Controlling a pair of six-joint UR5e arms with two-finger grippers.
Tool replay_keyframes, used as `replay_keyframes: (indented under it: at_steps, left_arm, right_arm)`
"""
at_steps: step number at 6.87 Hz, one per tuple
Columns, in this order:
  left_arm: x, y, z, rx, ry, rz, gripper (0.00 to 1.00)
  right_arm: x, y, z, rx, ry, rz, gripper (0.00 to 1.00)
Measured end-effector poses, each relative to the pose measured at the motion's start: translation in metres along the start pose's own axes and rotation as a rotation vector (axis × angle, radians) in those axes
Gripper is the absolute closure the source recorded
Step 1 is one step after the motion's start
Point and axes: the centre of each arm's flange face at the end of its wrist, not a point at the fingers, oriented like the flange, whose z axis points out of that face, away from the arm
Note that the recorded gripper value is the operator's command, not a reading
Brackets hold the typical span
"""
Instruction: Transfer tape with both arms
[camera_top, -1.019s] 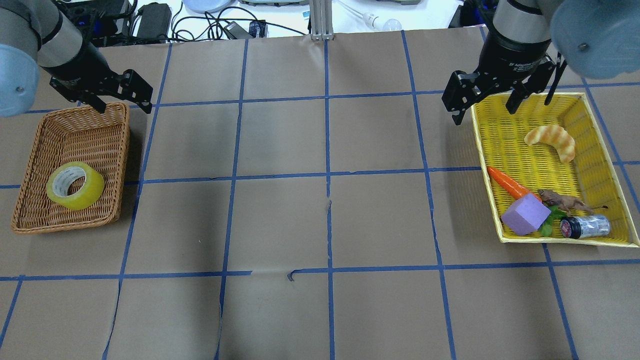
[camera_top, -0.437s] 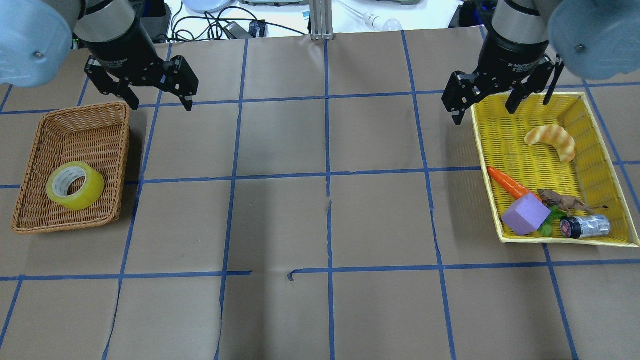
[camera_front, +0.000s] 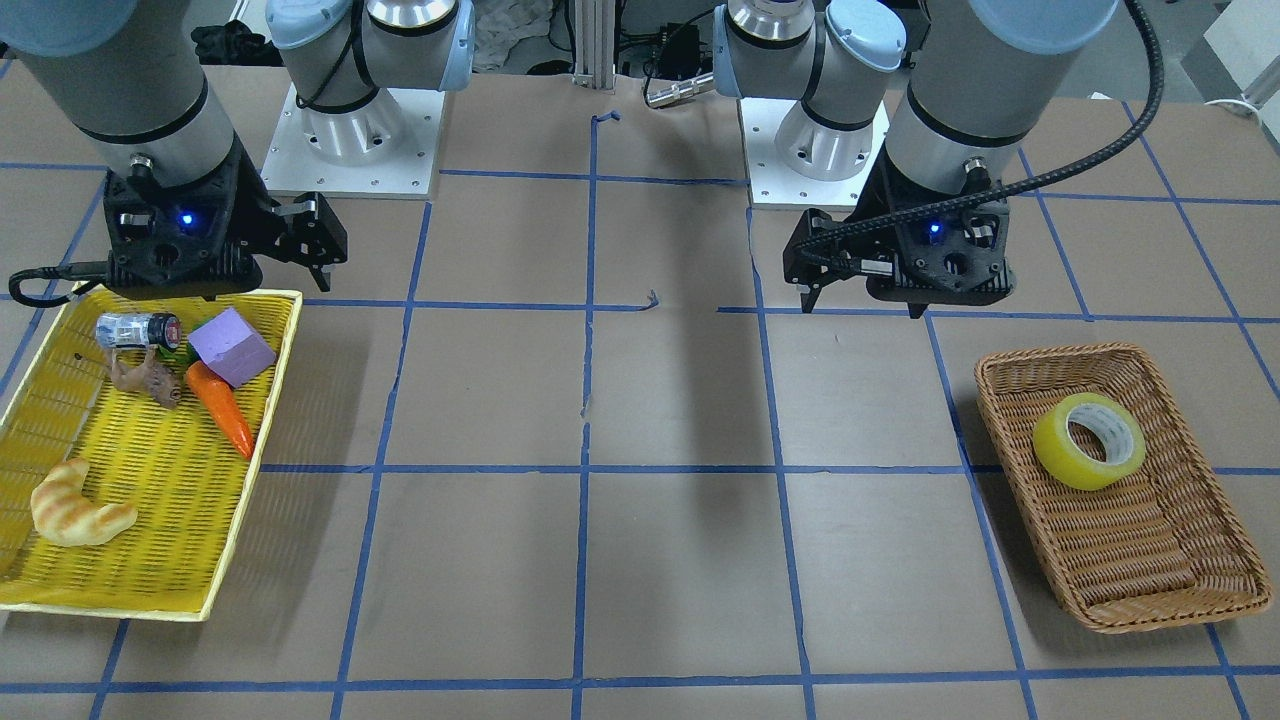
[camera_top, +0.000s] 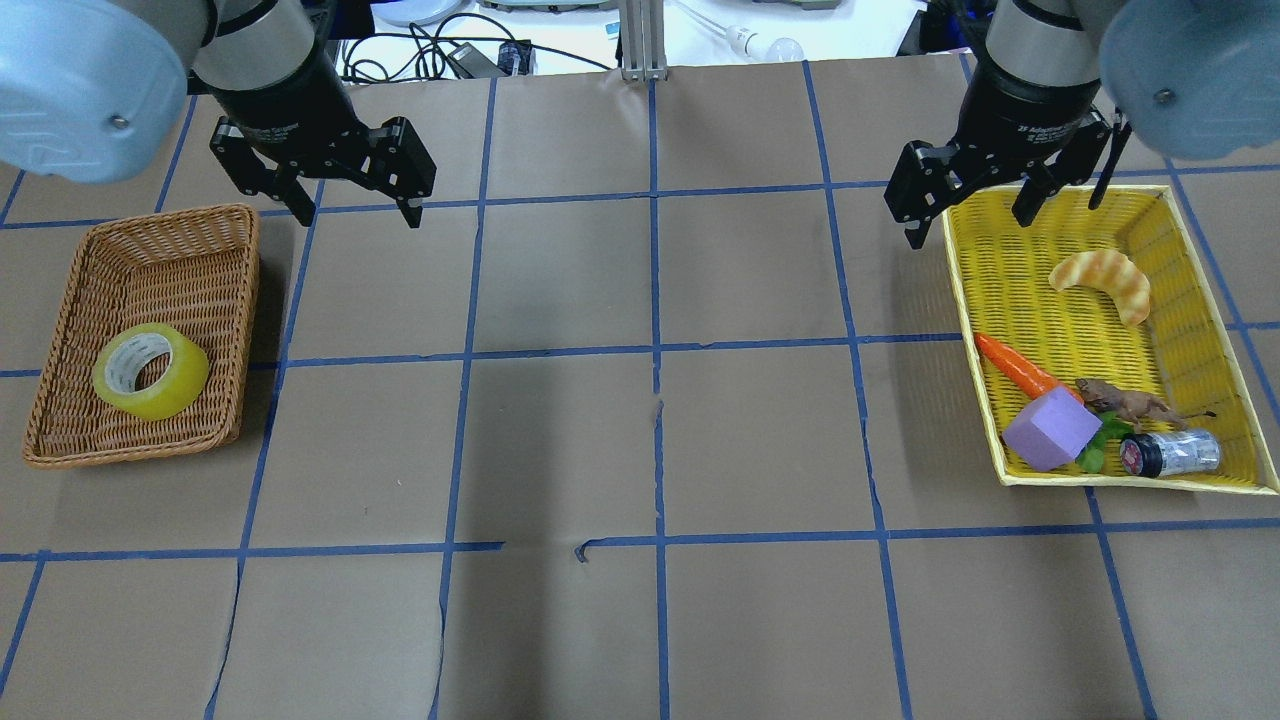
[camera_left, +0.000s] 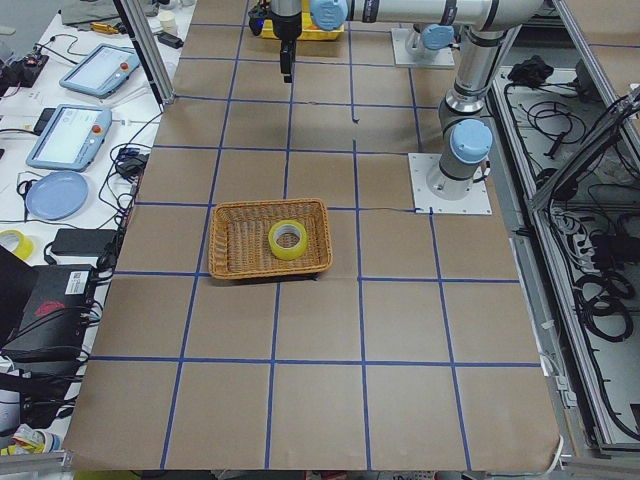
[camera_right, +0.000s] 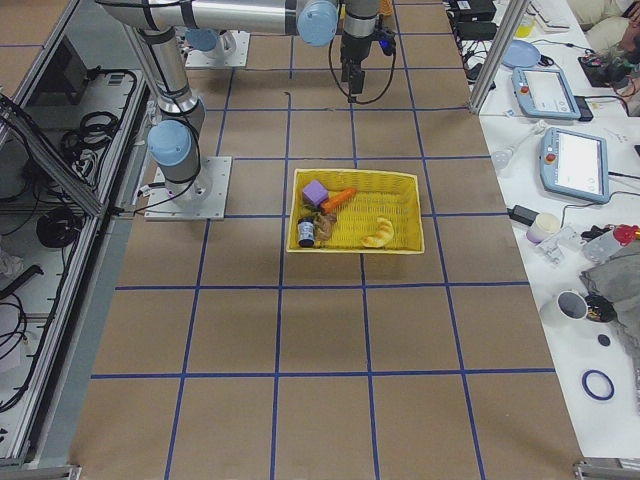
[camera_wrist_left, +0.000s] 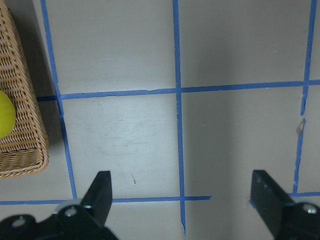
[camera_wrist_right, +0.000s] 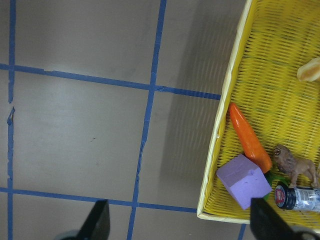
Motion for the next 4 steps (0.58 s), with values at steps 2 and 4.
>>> replay_keyframes:
  at_steps: [2,4]
  left_arm:
    - [0.0018,0.0005,0.0015,-0.002,0.010,0.002,0.00]
    - [0.0020,0.0007,0.0023,-0.003,0.012,0.006,0.00]
  right_arm:
    - [-0.0006,0.0007,0.0012,-0.004,-0.005,-0.001,0.00]
    - [-0.0008,0.0007,0.0019,-0.005,-0.007,-0.001,0.00]
